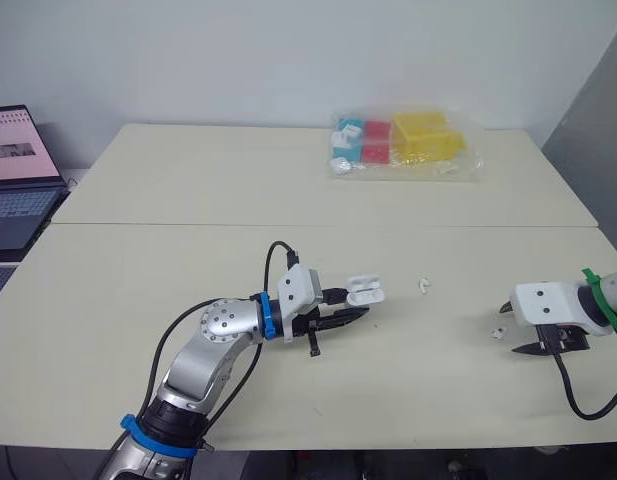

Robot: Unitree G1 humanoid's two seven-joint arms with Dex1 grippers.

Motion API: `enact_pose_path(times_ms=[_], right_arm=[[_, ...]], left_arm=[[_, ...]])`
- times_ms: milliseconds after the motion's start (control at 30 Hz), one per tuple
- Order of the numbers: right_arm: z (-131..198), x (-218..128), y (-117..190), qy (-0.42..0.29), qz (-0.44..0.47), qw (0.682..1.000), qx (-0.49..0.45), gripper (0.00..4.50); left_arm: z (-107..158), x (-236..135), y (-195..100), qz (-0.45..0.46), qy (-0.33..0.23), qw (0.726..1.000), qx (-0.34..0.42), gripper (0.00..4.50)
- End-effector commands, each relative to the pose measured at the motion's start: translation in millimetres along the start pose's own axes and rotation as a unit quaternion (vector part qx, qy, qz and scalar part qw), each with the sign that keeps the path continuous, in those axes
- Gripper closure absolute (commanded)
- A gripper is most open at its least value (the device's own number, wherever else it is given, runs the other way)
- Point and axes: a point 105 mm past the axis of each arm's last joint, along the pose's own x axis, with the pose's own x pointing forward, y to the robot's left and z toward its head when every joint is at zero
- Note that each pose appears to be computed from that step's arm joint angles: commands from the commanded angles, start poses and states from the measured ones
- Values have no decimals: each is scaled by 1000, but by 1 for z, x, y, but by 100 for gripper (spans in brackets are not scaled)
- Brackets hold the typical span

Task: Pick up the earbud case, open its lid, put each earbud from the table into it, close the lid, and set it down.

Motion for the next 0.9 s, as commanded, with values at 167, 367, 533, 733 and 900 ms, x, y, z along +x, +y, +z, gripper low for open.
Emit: enact_pose_path(times_ms=[167,367,533,733,900], right_arm=[[-3,10,5,10,19,1000,-3,116],[-3,19,10,10,38,999,-2,116],[-6,14,18,15,58,998,6,116],[-5,10,18,12,51,999,10,116],[1,2,14,-10,32,999,36,116]], left_arm=[[9,3,-2,-4,-15,1000,18,369],[9,3,-2,-5,-14,1000,19,369],[9,2,-2,-4,-14,1000,19,369],[9,3,-2,-5,-14,1000,20,369],[10,3,-1,-5,-15,1000,21,369]])
